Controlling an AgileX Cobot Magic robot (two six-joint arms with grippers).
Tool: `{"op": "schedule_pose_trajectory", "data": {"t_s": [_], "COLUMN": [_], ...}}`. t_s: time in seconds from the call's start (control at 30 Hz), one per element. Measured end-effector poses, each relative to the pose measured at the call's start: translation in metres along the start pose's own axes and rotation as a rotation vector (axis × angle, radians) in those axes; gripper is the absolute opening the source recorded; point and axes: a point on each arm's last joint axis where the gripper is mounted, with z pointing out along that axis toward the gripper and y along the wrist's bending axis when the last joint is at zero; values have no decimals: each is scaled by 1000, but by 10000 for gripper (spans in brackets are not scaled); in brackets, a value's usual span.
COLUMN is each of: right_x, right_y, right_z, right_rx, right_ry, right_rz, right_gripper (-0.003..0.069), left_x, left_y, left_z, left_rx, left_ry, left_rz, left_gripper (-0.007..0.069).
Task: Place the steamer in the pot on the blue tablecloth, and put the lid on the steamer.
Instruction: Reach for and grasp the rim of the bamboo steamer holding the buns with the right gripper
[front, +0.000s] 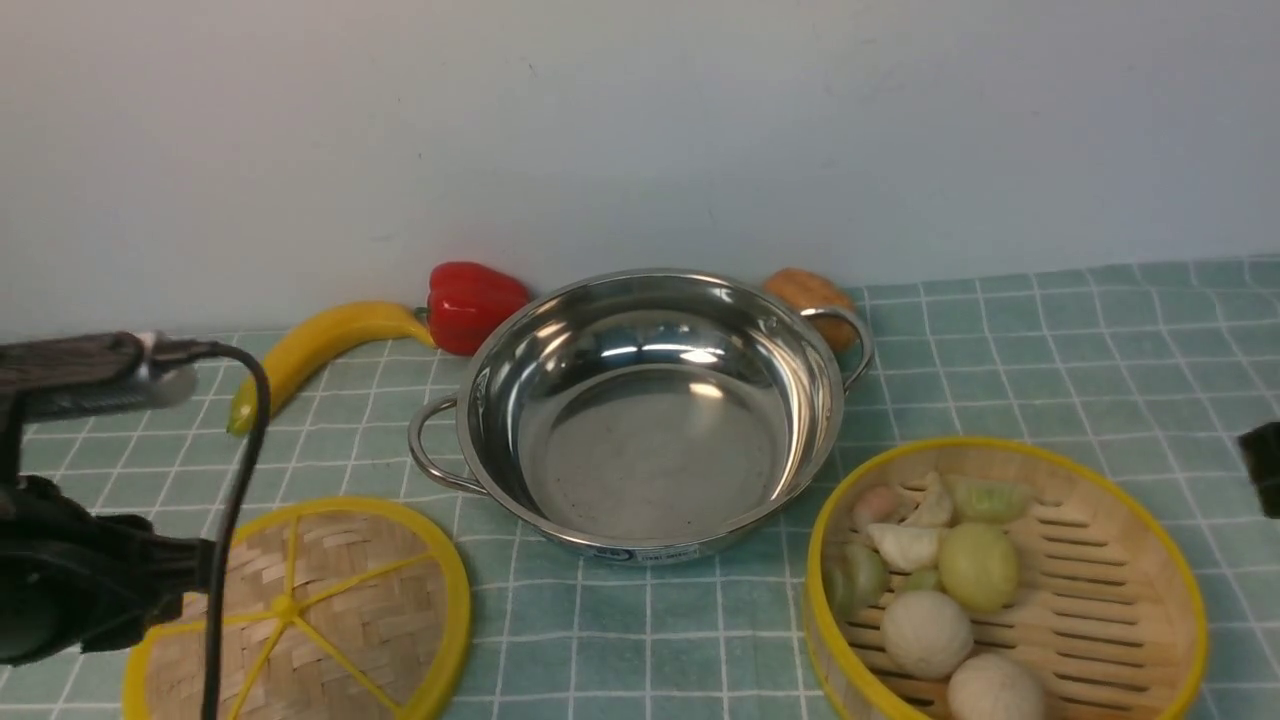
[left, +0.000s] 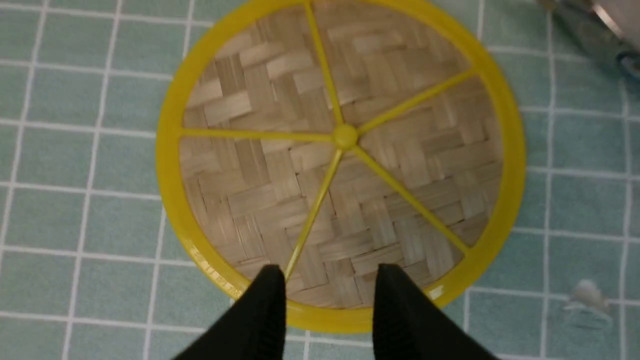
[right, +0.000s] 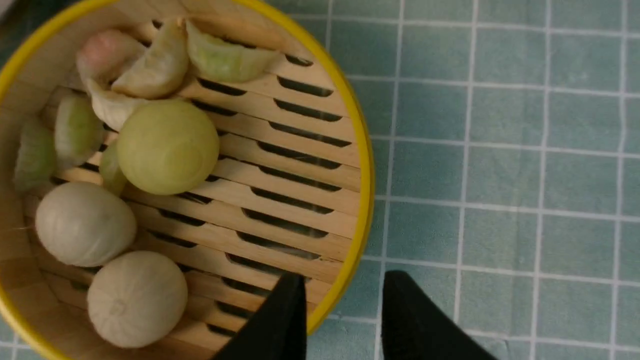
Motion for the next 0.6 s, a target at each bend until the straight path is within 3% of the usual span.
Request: {"op": "schedule_pose_trajectory", "data": {"t_s": [0.27,0.6], "right_x": [-17,-22], "right_y": [3,-1], "right_z": [64,120], "right_rx": [-5,35], "right_ry": [106,168], "right_rz": [24,0], "right_gripper": [240,240], "left_x": [-8,-10], "left_y": [-1,-1], "left_z": [39,45], "left_rx": [-12,-13], "left_ry": [118,123], "left_rz": [14,19], "left_gripper": [243,243]}}
